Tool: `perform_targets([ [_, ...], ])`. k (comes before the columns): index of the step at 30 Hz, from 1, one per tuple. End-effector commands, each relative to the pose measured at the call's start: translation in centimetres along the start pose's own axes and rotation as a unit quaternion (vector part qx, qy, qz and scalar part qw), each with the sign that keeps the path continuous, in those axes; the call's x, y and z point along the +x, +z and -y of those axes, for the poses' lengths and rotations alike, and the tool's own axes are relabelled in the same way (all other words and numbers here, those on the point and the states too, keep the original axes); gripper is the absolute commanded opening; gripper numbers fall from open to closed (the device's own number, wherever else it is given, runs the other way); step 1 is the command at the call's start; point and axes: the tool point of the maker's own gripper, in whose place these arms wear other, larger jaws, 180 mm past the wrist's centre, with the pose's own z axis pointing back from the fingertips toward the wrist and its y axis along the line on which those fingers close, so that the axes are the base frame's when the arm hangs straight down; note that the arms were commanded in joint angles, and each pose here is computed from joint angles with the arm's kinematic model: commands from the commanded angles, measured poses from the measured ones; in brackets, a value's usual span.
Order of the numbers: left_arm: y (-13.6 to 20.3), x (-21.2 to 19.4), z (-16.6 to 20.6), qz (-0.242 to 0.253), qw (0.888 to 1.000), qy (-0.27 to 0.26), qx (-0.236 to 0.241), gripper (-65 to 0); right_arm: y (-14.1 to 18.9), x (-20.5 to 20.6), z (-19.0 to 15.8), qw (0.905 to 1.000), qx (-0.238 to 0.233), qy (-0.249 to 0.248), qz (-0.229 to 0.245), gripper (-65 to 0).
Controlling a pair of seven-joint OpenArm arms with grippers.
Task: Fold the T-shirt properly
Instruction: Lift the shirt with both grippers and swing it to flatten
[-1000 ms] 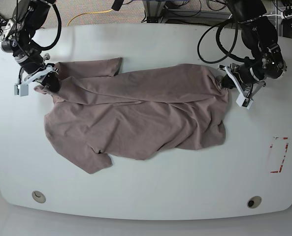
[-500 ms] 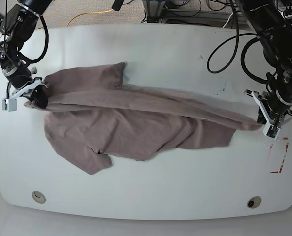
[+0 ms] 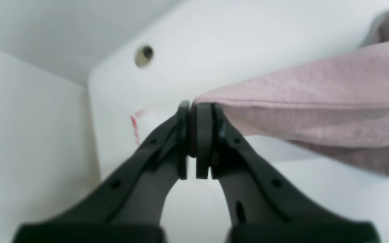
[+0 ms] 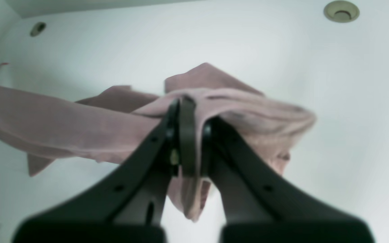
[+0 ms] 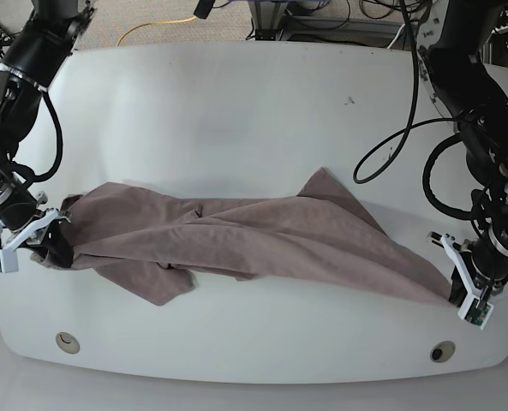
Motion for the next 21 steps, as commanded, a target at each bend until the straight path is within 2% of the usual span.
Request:
perform_targets([
  [1,0.9,3.2,-1.8,0.044,0.999,-0.009,0.024,-63.9,-0.3,3.8,0.0,0.9991,0.011,0.023,0.034,-65.0],
  [13,4.7,12.3,-7.8,0.144,0.984,-0.017,0.102,-63.9,-2.3,15.8,-0.2,0.9921,0.025,0.102,0.068,-65.0],
  [21,8.2,18.3,-12.3,0.201,0.969,-0.006,0.143,-63.8,-0.8,24.5,-2.4,0.9786,0.021,0.174,0.107,-65.0],
])
